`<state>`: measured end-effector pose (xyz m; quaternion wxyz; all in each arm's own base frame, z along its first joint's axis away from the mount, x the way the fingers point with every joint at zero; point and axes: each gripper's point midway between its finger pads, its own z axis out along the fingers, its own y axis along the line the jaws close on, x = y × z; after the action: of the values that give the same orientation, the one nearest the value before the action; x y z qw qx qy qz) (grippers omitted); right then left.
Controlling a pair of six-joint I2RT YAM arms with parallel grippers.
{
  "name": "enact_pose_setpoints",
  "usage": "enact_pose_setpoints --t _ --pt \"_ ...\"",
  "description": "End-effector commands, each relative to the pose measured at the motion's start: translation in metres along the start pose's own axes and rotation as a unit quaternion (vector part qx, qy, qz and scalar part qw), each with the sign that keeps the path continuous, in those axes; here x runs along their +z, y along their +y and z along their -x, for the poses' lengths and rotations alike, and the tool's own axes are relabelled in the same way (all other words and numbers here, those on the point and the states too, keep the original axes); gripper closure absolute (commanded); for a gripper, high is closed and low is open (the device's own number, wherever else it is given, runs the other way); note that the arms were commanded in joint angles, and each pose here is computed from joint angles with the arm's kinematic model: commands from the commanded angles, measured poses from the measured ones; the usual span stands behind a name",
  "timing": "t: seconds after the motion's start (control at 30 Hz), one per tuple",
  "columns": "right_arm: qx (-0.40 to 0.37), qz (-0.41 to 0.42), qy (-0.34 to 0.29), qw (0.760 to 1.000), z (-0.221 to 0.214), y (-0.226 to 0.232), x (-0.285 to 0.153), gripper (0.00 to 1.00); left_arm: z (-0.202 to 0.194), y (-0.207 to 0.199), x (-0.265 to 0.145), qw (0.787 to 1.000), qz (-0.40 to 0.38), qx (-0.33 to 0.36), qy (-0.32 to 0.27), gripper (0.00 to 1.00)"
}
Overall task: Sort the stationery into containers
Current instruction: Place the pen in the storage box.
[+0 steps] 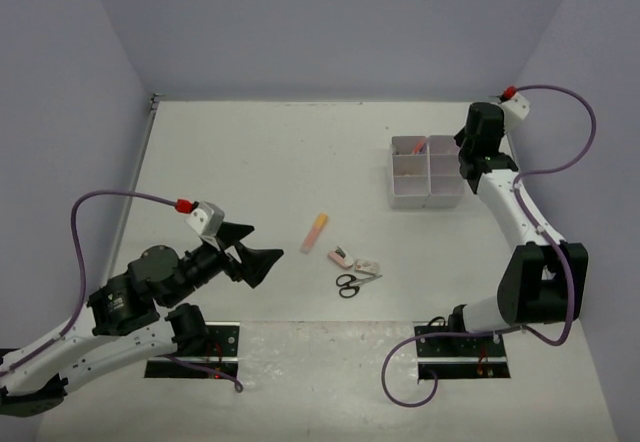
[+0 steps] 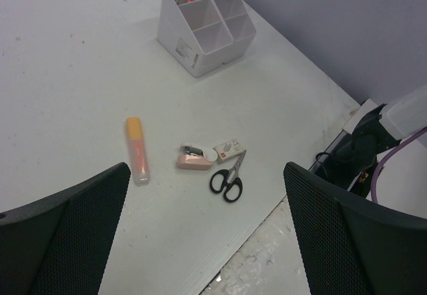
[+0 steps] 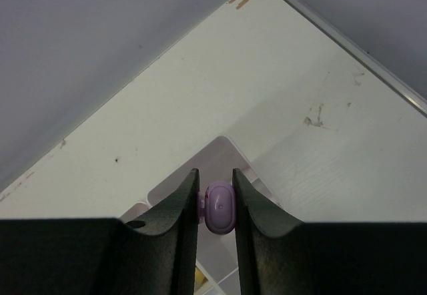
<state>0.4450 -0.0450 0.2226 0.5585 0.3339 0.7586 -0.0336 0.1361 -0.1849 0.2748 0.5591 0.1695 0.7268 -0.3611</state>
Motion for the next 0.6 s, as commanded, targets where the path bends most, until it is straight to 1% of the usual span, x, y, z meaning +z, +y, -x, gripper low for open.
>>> enact_pose_setpoints --t 0.0,0.2,0.23,0.27,0.3,0.33,0.37,0.43,0.57 --pt "0.015 0.024 -0.03 0.999 0.02 0.017 0.007 1.0 -0.008 -0.004 0.006 0.999 -0.013 0.023 0.019 0.0" --pt "0.0 0.028 -0.02 0.999 0.016 0.024 0.017 1.0 -0.011 -0.004 0.009 0.999 -0.012 0.026 0.025 0.0" --pt "-0.003 0.026 -0.015 1.0 0.013 0.024 0.019 0.96 -0.011 -0.004 0.009 0.999 -0.011 0.026 0.025 0.0" --pt "-0.006 0.024 -0.01 1.0 0.011 0.022 0.019 0.88 -0.012 -0.004 0.009 0.999 -0.011 0.026 0.026 0.0" --pt "-0.006 0.022 -0.001 1.0 0.005 0.022 0.021 0.66 -0.012 -0.004 0.009 0.999 -0.01 0.025 0.026 0.0" --pt "-0.004 0.02 0.004 1.0 0.001 0.02 0.022 0.47 -0.012 -0.004 0.009 0.999 -0.011 0.024 0.027 0.0" --pt "-0.002 0.02 0.007 1.0 -0.001 0.019 0.021 0.36 -0.012 -0.004 0.009 0.999 -0.012 0.024 0.027 0.0" --pt "0.002 0.03 0.008 1.0 -0.001 0.021 0.016 0.34 -0.012 -0.004 0.01 0.999 -0.01 0.023 0.026 0.0" --pt "0.01 0.046 -0.001 0.999 0.01 0.026 0.005 0.33 -0.012 0.002 0.013 0.999 0.013 0.018 0.028 0.0"
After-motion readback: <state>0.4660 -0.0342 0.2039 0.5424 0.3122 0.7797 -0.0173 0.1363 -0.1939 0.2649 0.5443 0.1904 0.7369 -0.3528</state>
